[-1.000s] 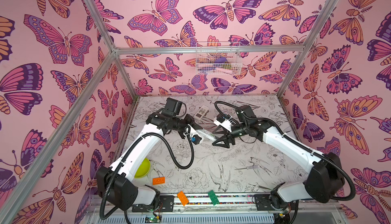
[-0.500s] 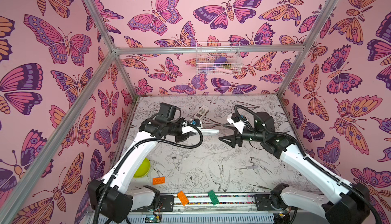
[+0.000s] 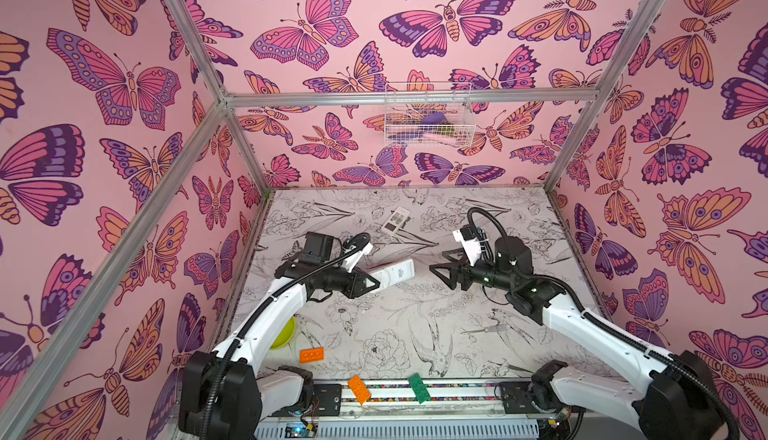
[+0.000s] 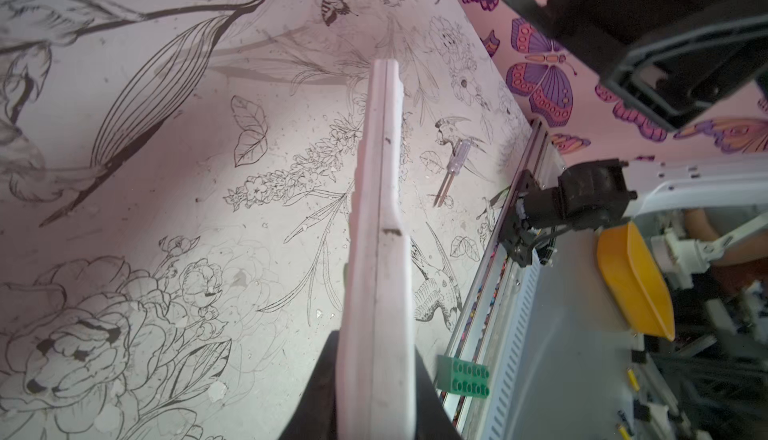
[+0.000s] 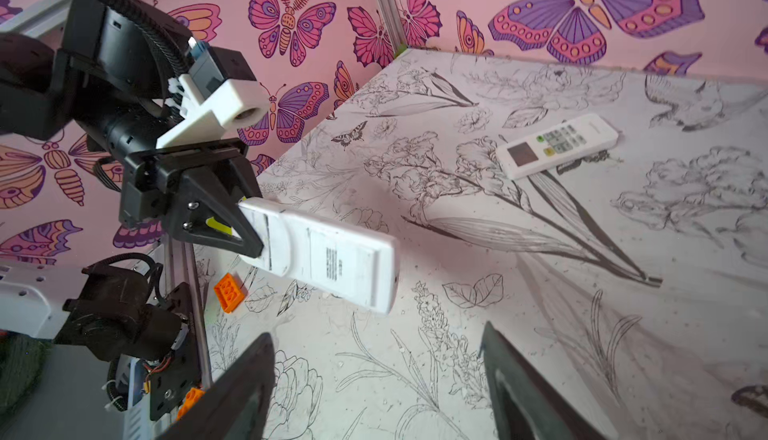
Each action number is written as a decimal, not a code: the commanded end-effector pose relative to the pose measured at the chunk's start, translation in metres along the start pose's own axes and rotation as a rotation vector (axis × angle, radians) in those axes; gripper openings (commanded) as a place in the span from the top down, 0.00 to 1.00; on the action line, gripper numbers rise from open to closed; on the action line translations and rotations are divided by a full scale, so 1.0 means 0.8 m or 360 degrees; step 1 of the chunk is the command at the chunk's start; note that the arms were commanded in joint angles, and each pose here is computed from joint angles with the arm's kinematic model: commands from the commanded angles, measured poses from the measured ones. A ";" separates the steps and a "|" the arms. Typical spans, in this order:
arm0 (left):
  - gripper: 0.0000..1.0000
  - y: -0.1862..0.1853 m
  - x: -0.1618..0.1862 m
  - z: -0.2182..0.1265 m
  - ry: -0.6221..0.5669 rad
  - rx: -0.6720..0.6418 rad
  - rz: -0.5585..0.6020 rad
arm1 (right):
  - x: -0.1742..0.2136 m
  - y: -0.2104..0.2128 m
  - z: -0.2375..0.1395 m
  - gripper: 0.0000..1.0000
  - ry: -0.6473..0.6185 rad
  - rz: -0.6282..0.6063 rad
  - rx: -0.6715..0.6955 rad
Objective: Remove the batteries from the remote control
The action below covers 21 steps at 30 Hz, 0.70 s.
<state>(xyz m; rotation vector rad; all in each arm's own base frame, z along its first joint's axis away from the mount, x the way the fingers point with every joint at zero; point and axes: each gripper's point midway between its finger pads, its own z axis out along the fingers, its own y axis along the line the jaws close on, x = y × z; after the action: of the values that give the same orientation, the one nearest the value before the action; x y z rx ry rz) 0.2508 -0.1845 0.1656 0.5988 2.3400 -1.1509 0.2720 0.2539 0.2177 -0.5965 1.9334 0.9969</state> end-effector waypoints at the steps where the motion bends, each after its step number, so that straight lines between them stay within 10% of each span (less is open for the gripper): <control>1: 1.00 -0.005 -0.038 -0.013 -0.0271 0.0137 -0.0162 | -0.013 -0.004 0.008 0.22 -0.0125 0.0196 0.0004; 21: 1.00 -0.035 -0.004 0.036 -0.0132 0.0415 -0.0018 | 0.027 0.030 0.079 0.27 0.0160 0.0384 -0.0493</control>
<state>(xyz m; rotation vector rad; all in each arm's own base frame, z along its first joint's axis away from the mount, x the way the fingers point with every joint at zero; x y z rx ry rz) 0.2444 -0.2194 0.1595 0.5727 2.2073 -1.4248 0.2804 0.3031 0.1639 -0.5095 2.0800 1.3347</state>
